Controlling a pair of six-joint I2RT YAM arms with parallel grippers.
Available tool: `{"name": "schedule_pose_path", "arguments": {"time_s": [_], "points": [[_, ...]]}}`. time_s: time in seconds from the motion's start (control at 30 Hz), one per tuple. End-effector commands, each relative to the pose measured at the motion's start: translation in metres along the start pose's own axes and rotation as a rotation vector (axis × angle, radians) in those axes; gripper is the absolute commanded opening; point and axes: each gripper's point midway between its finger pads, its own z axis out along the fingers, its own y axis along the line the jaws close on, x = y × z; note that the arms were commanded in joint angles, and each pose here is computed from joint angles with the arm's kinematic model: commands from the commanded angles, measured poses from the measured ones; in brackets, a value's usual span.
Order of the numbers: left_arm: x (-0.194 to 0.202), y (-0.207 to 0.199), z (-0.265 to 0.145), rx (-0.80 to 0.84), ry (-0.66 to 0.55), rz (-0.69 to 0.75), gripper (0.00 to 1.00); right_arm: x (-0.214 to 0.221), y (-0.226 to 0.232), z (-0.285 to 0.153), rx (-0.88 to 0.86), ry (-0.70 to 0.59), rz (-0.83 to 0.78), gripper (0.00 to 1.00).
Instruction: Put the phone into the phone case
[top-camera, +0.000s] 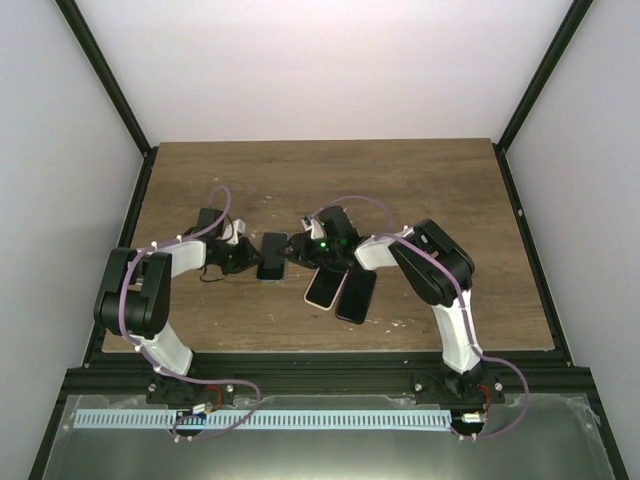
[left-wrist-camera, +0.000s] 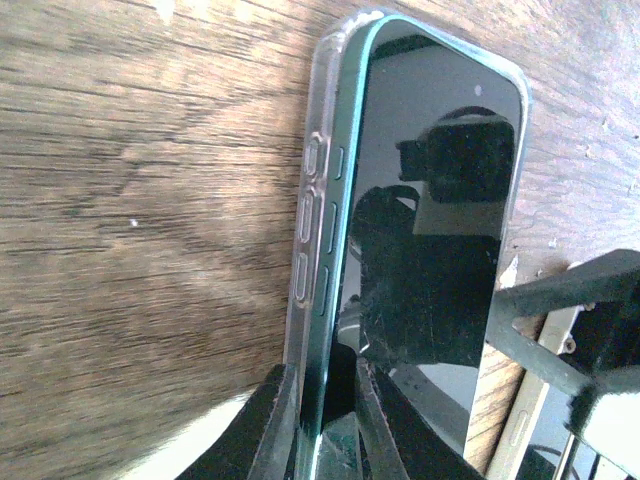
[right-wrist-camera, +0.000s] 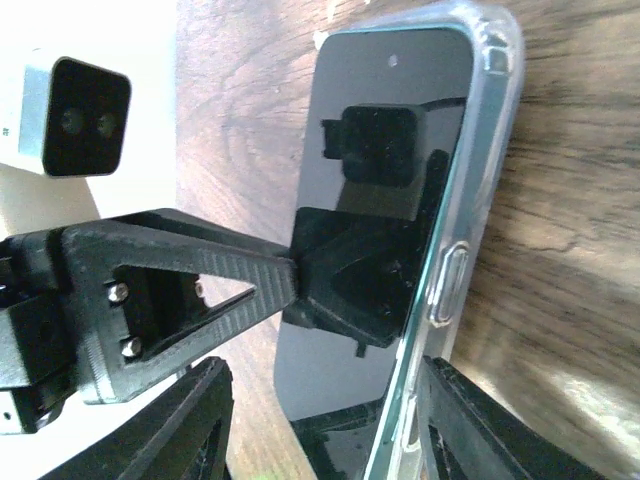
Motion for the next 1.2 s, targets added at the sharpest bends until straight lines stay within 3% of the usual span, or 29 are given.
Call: {"name": "schedule_pose_path", "arguments": {"time_s": [0.0,0.13,0.33,0.47,0.6,0.8,1.17], "points": [[0.011,0.004,0.001,0.003,0.019,-0.033,0.20,0.005,0.043,0.001,-0.176,0.034,-0.056,0.52],[0.018,0.003,0.002,0.031,0.029,-0.051,0.21,0.004,0.035,0.000,-0.137,0.009,-0.029,0.52],[0.024,-0.008,-0.003,0.093,0.037,-0.068,0.21,-0.004,-0.009,-0.010,0.156,-0.056,0.007,0.52],[0.027,-0.023,-0.005,0.183,0.039,-0.096,0.22,-0.005,-0.024,-0.015,0.243,-0.068,-0.007,0.53],[0.019,-0.024,-0.010,0.169,0.009,-0.077,0.27,-0.008,-0.024,-0.014,0.262,-0.065,-0.043,0.55],[0.003,-0.004,-0.011,0.023,-0.030,-0.042,0.32,-0.007,-0.028,-0.005,0.264,-0.039,-0.054,0.57],[0.010,0.011,0.005,0.004,0.011,-0.048,0.17,-0.009,-0.015,0.023,0.275,-0.020,-0.081,0.66]]}}
